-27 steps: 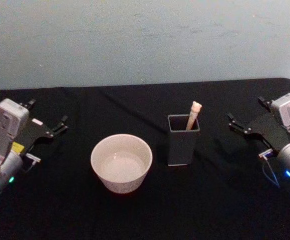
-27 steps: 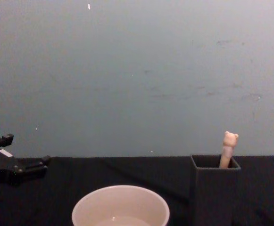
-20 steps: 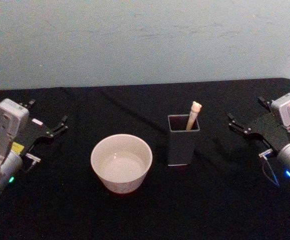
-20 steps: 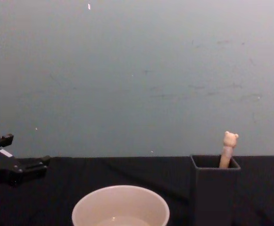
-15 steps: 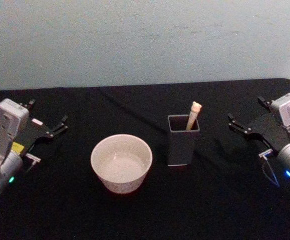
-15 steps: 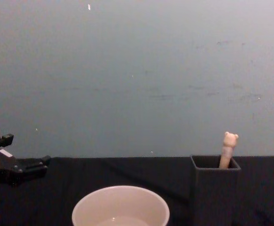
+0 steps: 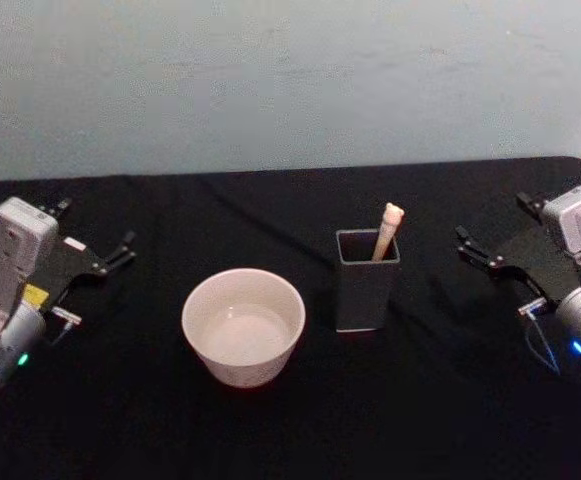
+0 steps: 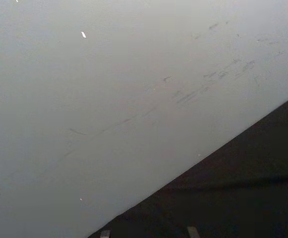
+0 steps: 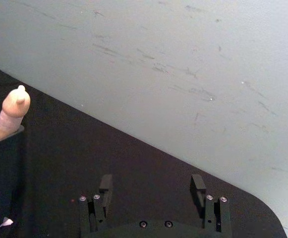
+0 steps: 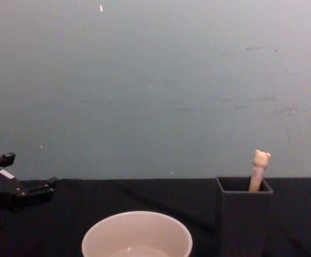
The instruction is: Pick up the stirring spoon with one hand, stir inside the cup, then place it back in its original position.
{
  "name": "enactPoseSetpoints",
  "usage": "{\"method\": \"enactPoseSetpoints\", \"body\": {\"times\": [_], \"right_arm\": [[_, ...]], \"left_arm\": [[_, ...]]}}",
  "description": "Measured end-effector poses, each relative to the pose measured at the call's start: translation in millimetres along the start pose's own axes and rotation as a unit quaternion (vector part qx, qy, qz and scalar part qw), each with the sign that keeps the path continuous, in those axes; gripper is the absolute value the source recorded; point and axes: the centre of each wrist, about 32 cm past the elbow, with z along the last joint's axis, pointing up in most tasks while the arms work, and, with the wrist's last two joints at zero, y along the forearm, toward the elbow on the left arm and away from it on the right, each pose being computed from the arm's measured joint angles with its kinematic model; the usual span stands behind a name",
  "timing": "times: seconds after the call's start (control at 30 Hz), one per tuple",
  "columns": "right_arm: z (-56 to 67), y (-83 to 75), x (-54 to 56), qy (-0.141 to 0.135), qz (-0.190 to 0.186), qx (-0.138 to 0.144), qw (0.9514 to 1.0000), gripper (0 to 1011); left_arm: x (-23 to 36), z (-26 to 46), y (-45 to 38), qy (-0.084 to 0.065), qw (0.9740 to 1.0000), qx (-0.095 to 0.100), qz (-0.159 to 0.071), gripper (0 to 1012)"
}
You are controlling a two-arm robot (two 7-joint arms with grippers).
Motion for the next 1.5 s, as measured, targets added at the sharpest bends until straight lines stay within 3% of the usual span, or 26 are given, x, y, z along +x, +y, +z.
{"method": "enactPoseSetpoints", "body": {"times": [1.5], "right_arm": [[0.0,0.0,0.0,0.000,0.000,0.000,1.0000,1002]], "left_arm": [[0.0,0.0,0.0,0.000,1.0000,0.000,0.000,1001]]}}
